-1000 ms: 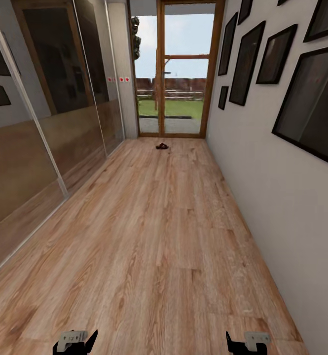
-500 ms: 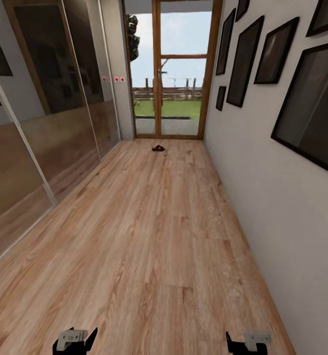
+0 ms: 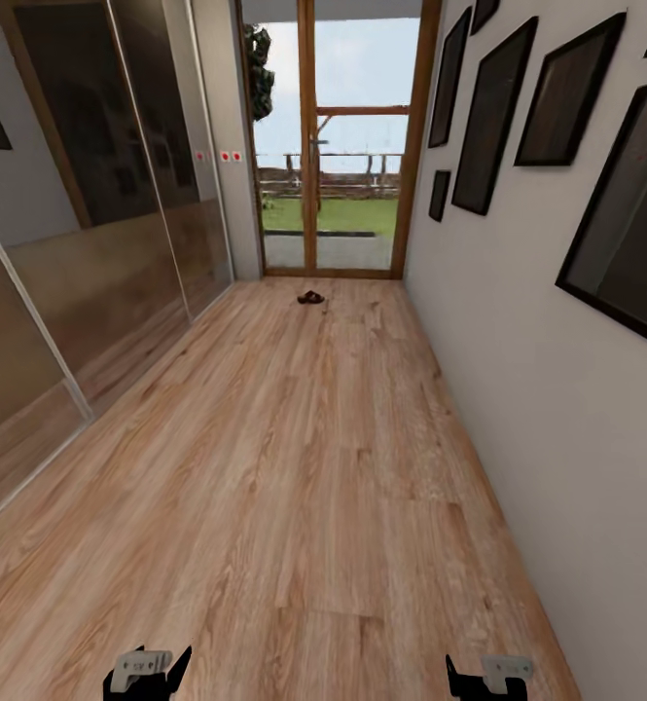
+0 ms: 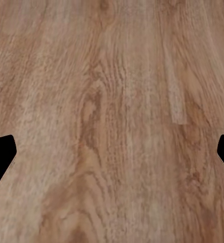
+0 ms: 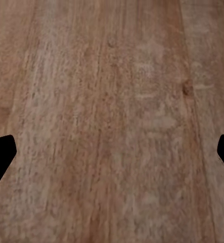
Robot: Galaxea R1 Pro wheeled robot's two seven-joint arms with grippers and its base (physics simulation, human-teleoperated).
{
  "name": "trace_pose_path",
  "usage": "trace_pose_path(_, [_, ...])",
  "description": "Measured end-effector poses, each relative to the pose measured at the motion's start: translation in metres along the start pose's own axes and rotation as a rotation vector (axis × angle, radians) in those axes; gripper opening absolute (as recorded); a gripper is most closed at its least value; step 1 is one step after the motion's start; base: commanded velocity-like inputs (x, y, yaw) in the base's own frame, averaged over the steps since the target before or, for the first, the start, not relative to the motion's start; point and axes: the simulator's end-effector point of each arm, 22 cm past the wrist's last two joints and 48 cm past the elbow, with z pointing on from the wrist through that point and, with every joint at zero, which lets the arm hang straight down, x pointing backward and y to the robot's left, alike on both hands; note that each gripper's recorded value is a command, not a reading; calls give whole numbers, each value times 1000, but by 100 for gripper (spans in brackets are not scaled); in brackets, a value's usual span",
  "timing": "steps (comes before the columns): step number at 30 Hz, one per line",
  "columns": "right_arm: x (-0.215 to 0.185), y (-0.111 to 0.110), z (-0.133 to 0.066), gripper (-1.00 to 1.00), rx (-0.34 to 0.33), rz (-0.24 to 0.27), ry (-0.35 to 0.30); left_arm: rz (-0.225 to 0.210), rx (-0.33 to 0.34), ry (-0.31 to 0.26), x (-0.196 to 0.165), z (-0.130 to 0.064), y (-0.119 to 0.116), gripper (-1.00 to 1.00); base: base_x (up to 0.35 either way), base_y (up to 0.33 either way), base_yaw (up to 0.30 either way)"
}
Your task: Pick up the two gym shoes and the two sandals from the corridor floor and place them onto the hallstand (shoe rack) in the corridor, making sure they are on the rack and not on the floor. Arrange them so the two gym shoes are next to each other and the two sandals are next to each other.
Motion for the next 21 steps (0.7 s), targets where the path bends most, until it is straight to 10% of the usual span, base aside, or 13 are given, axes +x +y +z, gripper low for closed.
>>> trace_pose_path(21, [0, 0, 0, 100, 0, 0, 0, 3, -3, -2, -1, 0, 2, 100, 340, 64, 0])
